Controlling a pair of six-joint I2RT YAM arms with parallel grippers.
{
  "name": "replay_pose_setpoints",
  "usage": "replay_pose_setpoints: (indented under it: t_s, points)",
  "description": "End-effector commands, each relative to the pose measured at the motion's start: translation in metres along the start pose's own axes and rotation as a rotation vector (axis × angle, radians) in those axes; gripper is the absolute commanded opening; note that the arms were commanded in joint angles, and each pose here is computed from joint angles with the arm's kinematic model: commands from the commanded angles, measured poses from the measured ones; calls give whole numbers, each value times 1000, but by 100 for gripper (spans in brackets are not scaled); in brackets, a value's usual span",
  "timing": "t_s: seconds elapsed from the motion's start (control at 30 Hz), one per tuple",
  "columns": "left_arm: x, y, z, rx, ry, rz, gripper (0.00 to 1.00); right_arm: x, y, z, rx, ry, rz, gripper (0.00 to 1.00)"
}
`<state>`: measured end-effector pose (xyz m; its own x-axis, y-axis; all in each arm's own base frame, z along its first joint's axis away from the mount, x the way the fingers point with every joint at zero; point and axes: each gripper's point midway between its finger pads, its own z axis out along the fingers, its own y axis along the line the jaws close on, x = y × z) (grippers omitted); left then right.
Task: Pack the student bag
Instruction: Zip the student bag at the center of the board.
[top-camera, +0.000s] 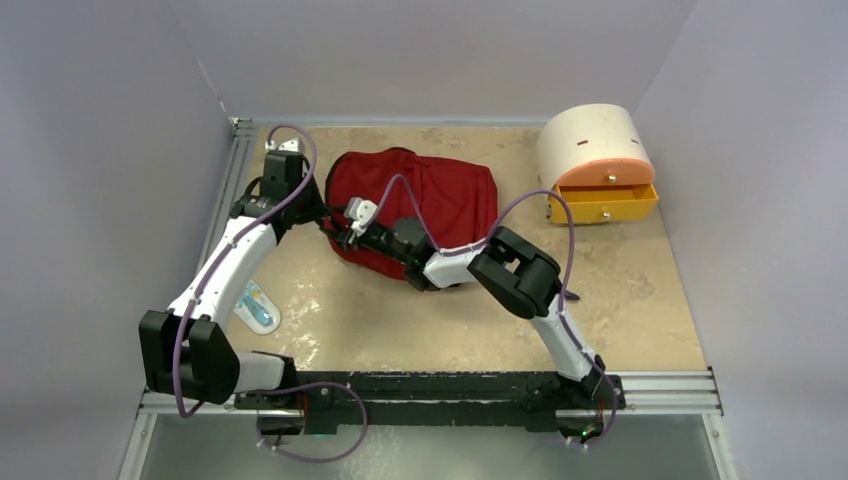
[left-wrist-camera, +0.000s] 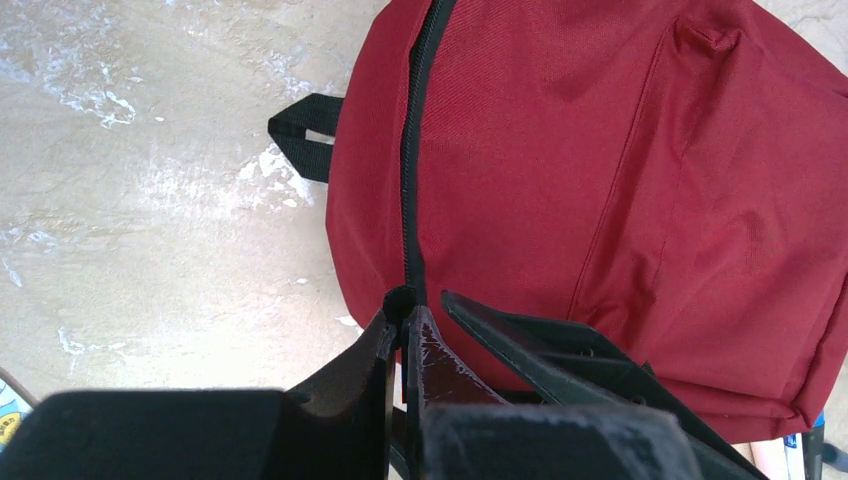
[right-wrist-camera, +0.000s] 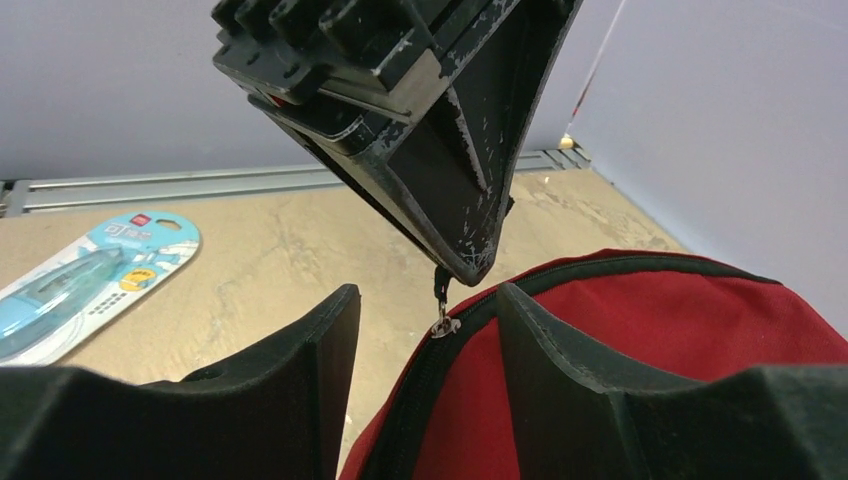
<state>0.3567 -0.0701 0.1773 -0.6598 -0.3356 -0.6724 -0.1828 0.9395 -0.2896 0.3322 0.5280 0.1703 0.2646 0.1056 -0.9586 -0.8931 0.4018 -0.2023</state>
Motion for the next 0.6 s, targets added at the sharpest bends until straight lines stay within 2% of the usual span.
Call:
replay_pose_setpoints:
  t_s: [0.0,0.33,0.5,0.57]
  points:
    - [-28,-14,-12,51,-74,-15,0,-39,-17,15,89,-107,-87,54]
    - [-25,-19,-16,80,-61,-28,0,-47,-19,18,127,-146,-84,26]
    - [-28,-28,-23,122,-61,-36,0,-45,-16,14,122,-148,-74,9]
    - [-32,-33,-27,142,-70,-37,2,-43,-11,14,102,-147,-72,6]
